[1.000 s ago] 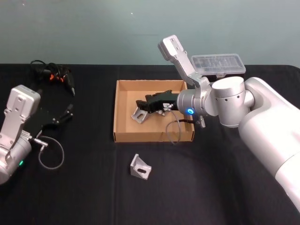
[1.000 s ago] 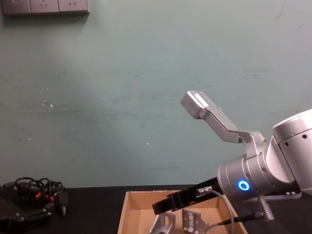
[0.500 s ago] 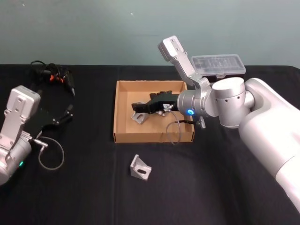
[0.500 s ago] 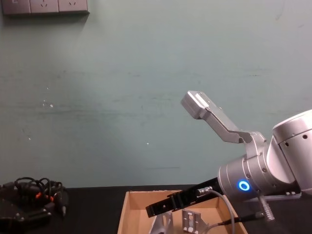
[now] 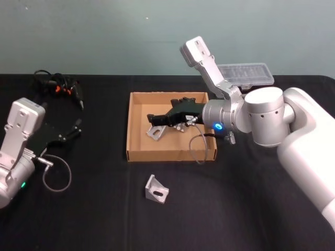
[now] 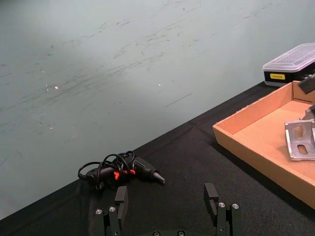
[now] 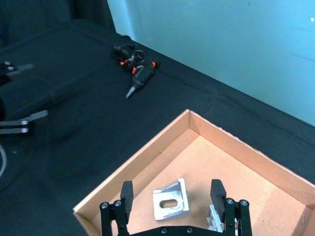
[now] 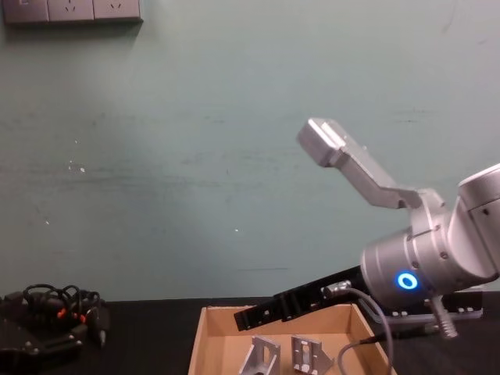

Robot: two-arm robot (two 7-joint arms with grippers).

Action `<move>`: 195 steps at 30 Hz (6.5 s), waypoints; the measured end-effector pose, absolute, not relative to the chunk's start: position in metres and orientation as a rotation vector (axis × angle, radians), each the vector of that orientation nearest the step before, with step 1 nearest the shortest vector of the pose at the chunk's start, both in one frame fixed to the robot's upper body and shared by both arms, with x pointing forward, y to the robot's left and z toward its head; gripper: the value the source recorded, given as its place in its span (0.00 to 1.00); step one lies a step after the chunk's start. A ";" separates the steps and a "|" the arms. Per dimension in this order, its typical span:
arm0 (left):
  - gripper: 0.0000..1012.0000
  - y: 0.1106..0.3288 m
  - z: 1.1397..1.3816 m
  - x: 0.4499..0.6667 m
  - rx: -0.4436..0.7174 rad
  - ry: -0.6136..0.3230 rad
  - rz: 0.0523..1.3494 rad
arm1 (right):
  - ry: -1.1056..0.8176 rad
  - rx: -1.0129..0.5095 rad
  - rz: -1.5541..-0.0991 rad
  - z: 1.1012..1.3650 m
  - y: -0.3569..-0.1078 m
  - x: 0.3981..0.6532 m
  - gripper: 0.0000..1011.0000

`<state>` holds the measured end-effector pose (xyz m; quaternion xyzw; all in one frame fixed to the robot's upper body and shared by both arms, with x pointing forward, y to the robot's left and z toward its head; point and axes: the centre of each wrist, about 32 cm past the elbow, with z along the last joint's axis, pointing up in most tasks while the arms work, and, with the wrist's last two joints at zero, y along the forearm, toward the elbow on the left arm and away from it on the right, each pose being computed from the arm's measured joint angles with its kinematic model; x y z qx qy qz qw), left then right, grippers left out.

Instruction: Use one hand to pick up the angle iron from the table and place it into the box.

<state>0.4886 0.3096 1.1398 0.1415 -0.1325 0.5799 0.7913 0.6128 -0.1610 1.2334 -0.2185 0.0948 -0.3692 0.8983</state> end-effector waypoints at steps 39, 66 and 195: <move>1.00 0.310 1.140 0.489 0.304 -0.285 1.248 | 0.066 -0.555 -0.537 1.266 -0.199 0.513 0.99; 1.00 0.310 1.140 0.489 0.304 -0.285 1.248 | 0.134 -0.540 -0.499 1.244 -0.187 0.509 0.99; 1.00 0.310 1.140 0.489 0.304 -0.285 1.248 | 0.134 -0.460 -0.554 1.241 -0.176 0.576 0.45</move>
